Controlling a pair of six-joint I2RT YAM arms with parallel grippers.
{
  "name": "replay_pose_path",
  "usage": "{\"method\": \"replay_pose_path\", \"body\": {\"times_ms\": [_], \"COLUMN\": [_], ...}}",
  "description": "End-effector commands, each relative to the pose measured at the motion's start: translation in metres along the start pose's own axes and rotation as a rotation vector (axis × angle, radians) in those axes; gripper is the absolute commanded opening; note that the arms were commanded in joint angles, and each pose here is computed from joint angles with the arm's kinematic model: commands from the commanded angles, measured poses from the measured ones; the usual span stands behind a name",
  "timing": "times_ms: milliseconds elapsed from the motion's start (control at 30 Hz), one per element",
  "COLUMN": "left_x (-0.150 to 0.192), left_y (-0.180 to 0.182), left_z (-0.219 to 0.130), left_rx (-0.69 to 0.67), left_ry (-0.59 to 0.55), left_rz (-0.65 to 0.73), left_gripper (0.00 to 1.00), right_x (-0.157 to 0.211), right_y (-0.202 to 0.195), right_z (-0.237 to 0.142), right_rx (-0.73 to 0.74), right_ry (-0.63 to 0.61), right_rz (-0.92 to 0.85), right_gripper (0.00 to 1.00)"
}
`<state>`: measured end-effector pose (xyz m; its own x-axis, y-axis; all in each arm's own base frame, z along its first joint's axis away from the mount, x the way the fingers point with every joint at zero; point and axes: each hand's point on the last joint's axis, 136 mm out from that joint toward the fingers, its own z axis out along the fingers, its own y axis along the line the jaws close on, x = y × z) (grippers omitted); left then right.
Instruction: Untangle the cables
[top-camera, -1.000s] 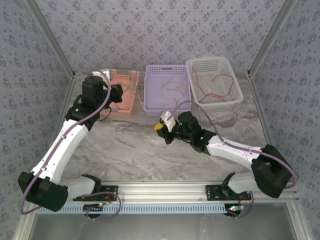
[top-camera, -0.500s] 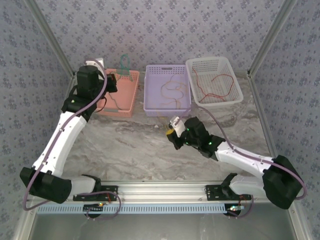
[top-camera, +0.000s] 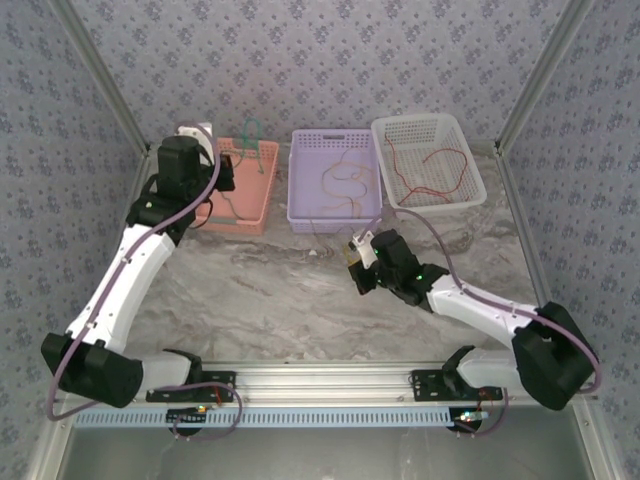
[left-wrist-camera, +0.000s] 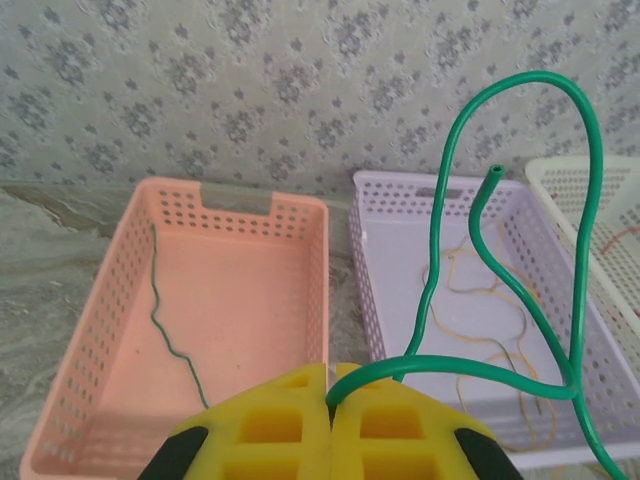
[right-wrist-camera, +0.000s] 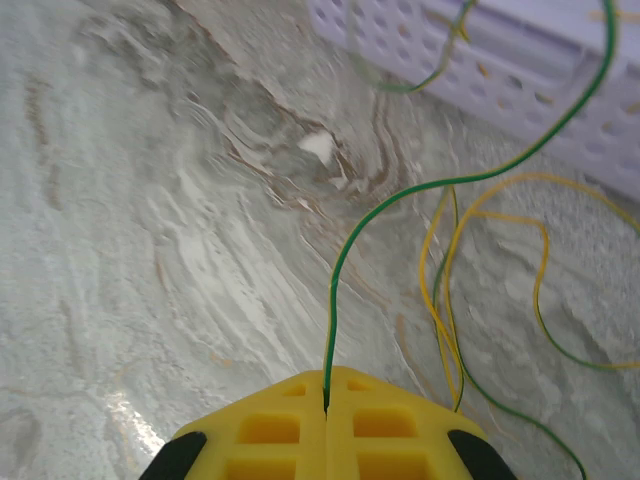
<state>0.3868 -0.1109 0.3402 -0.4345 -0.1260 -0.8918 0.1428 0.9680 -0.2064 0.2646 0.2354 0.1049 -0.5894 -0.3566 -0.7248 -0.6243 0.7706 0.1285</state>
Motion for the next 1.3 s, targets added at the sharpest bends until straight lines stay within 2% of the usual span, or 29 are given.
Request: {"method": "replay_pose_path", "body": {"times_ms": [0, 67, 167, 433, 567, 733, 900, 1033, 1167, 1267], "left_x": [0.001, 0.010, 0.022, 0.053, 0.071, 0.085, 0.092, 0.092, 0.091, 0.090], "left_y": [-0.019, -0.025, -0.028, -0.052, -0.060, -0.064, -0.072, -0.076, -0.079, -0.081], "left_z": [-0.013, -0.013, -0.012, -0.011, -0.009, -0.007, -0.006, -0.004, -0.006, -0.007], "left_rx": [0.087, 0.101, 0.096, 0.106, 0.085, 0.067, 0.078, 0.087, 0.095, 0.101], "left_ry": [-0.027, -0.014, 0.029, 0.135, 0.202, 0.242, 0.258, 0.258, 0.256, 0.254], "left_rz": [0.003, 0.004, -0.021, -0.047, -0.056, -0.077, -0.068, -0.062, -0.057, -0.056], "left_gripper": [0.00, 0.00, 0.00, 0.00, 0.00, 0.00, 0.00, 0.00, 0.00, 0.00], "right_x": [-0.006, -0.016, -0.037, -0.100, -0.134, -0.165, -0.183, -0.196, -0.205, -0.206], "right_y": [-0.011, -0.006, 0.008, 0.059, 0.082, 0.095, 0.101, 0.096, 0.081, 0.074], "right_z": [-0.002, -0.013, -0.039, -0.102, -0.113, -0.112, -0.098, -0.086, -0.080, -0.073], "right_rx": [0.078, 0.084, 0.083, 0.052, 0.061, 0.103, 0.130, 0.143, 0.169, 0.164], "right_ry": [0.013, -0.039, -0.134, -0.423, -0.550, -0.627, -0.620, -0.609, -0.593, -0.573], "right_rz": [0.072, 0.073, 0.049, -0.089, -0.190, -0.264, -0.307, -0.291, -0.250, -0.233], "right_gripper": [0.18, 0.36, 0.49, 0.57, 0.60, 0.64, 0.65, 0.60, 0.51, 0.36]}}
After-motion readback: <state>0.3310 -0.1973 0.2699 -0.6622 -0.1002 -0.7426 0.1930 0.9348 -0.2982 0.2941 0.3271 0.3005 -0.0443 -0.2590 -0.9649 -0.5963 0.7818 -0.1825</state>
